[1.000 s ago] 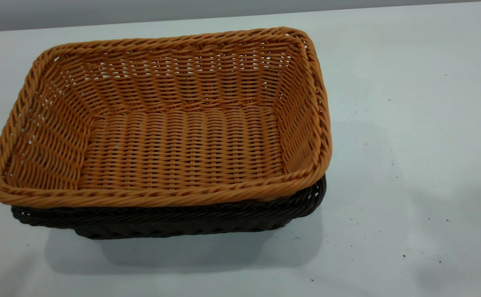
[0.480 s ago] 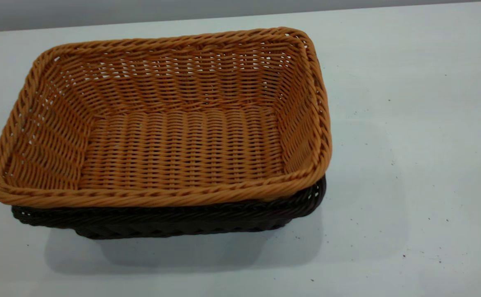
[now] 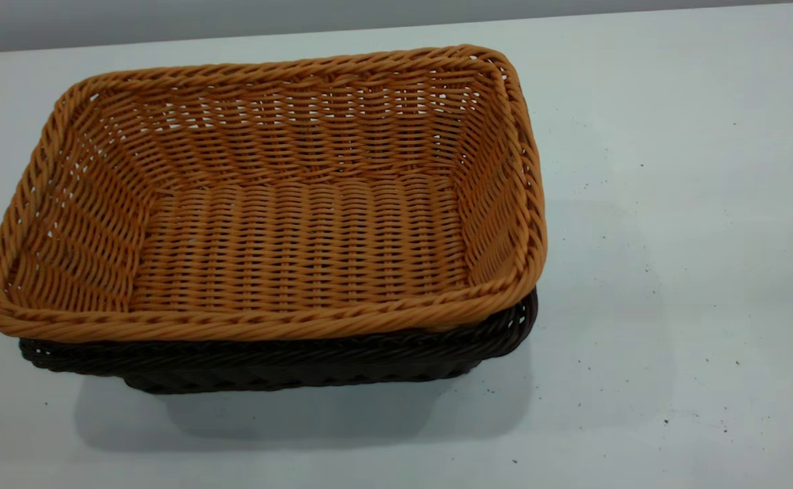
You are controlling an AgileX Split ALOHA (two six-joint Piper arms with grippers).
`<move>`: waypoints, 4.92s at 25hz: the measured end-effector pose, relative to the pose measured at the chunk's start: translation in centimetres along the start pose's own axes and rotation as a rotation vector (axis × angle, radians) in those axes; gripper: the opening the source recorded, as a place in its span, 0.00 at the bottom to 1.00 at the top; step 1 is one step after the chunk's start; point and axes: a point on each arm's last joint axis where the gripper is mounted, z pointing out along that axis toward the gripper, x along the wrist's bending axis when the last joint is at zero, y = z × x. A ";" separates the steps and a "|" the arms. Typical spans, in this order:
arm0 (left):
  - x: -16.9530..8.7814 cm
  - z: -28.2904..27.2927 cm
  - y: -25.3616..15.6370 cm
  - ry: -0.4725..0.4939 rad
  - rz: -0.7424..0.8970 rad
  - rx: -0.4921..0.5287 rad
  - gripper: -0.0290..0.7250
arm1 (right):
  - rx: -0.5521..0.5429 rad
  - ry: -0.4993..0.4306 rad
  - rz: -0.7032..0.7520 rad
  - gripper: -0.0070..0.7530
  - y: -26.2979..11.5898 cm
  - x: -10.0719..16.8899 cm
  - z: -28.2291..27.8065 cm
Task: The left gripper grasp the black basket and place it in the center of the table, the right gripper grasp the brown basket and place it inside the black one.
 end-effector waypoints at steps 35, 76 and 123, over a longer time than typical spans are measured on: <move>-0.6 5.6 -4.6 -0.217 0.111 0.163 0.04 | 0.019 -0.003 -0.117 0.01 -6.3 -0.8 4.8; 2.6 8.5 -7.8 0.097 -0.074 0.284 0.04 | 0.020 -0.001 -0.110 0.01 -6.3 -0.7 4.8; 2.2 7.0 -8.3 0.117 -0.054 0.167 0.04 | -0.136 -0.512 0.195 0.01 -6.8 -0.5 3.8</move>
